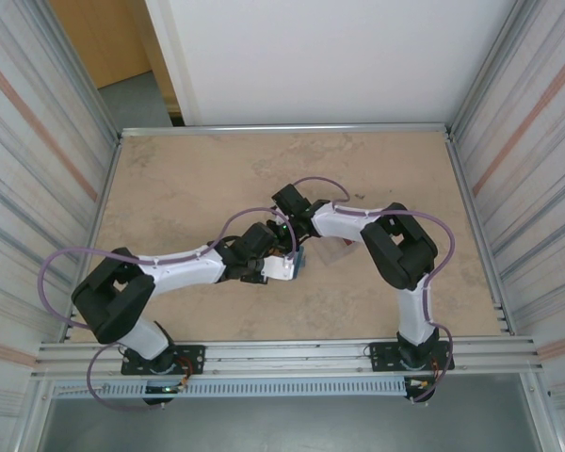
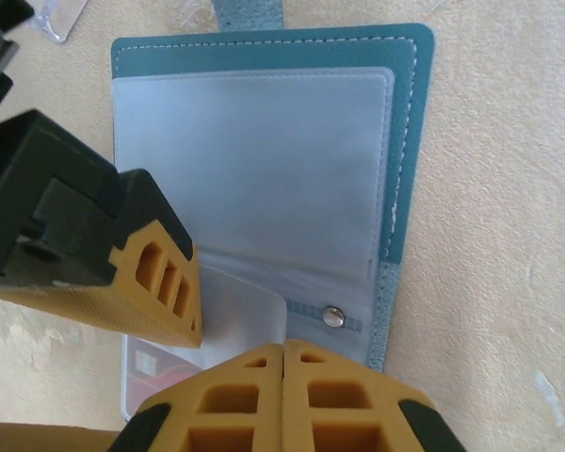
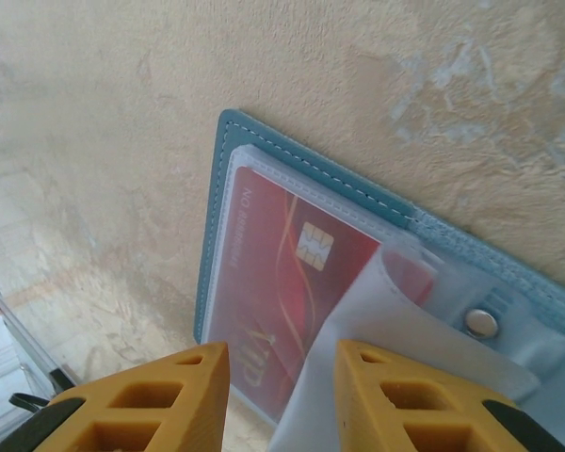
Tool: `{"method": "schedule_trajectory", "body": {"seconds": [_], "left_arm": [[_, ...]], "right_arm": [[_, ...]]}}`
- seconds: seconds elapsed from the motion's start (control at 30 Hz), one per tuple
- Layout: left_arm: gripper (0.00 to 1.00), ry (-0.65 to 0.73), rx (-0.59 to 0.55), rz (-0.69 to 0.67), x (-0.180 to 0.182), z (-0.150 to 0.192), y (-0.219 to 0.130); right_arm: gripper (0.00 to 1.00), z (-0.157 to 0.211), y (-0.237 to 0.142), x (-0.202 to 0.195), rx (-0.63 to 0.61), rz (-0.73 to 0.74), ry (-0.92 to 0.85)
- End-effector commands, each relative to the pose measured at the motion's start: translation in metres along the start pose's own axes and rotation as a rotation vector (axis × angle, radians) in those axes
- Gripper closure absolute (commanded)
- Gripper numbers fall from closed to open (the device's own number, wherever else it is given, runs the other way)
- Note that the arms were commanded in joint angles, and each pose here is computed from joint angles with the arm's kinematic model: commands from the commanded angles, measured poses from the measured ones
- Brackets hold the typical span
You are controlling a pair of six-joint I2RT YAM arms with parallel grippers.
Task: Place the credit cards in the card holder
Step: Flip over the card slot on the card holder.
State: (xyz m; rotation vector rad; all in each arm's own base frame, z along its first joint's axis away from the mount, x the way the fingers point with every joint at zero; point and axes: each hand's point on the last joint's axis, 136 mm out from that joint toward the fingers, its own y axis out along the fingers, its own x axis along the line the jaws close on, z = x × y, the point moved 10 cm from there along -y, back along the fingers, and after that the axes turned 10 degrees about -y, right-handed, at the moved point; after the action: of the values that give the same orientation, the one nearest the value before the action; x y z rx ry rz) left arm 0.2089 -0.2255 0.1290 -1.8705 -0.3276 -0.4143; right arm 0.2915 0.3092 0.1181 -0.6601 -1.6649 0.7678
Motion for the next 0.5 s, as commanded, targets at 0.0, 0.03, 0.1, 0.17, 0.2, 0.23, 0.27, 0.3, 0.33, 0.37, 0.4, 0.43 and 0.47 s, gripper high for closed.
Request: {"method": "schedule_trajectory", "body": {"seconds": [0.0, 0.03, 0.1, 0.17, 0.2, 0.23, 0.27, 0.3, 0.33, 0.37, 0.4, 0.43, 0.47], "left_arm": [[1.0, -0.039, -0.015, -0.025, 0.001, 0.001, -0.007], [1.0, -0.047, -0.016, -0.027, 0.001, 0.001, -0.008], [1.0, -0.073, -0.024, -0.035, 0.003, 0.001, -0.01], [1.0, -0.131, -0.039, -0.037, 0.007, 0.002, -0.014], [1.0, -0.179, -0.053, -0.027, 0.011, 0.004, -0.016], [1.0, -0.233, -0.073, -0.008, 0.015, 0.005, -0.02], [1.0, -0.309, -0.096, 0.032, 0.02, 0.008, -0.023], [1.0, -0.389, -0.122, 0.063, 0.025, 0.011, -0.026], [1.0, -0.454, -0.143, 0.079, 0.029, 0.015, -0.028], [1.0, -0.504, -0.167, 0.102, 0.031, 0.018, -0.029], [1.0, -0.538, -0.185, 0.11, 0.031, 0.021, -0.029], [1.0, -0.547, -0.194, 0.118, 0.03, 0.022, -0.028], [1.0, -0.533, -0.19, 0.123, 0.028, 0.022, -0.028]], "right_arm": [[0.66, 0.003, -0.028, 0.01, -0.041, 0.002, -0.021], [0.66, 0.003, -0.035, 0.012, -0.057, -0.002, -0.024], [0.66, 0.004, -0.053, 0.014, -0.091, -0.004, -0.025], [0.66, 0.009, -0.065, 0.009, -0.114, 0.009, -0.006], [0.66, 0.012, -0.069, 0.004, -0.124, 0.021, 0.011], [0.65, 0.014, -0.07, -0.001, -0.128, 0.034, 0.029], [0.64, 0.018, -0.069, -0.007, -0.125, 0.049, 0.054], [0.63, 0.02, -0.067, -0.012, -0.126, 0.058, 0.078], [0.63, 0.021, -0.064, -0.015, -0.123, 0.057, 0.096], [0.63, 0.021, -0.059, -0.017, -0.117, 0.054, 0.116], [0.63, 0.02, -0.055, -0.017, -0.114, 0.046, 0.131], [0.63, 0.019, -0.05, -0.016, -0.11, 0.039, 0.139], [0.63, 0.017, -0.045, -0.014, -0.105, 0.031, 0.146]]}}
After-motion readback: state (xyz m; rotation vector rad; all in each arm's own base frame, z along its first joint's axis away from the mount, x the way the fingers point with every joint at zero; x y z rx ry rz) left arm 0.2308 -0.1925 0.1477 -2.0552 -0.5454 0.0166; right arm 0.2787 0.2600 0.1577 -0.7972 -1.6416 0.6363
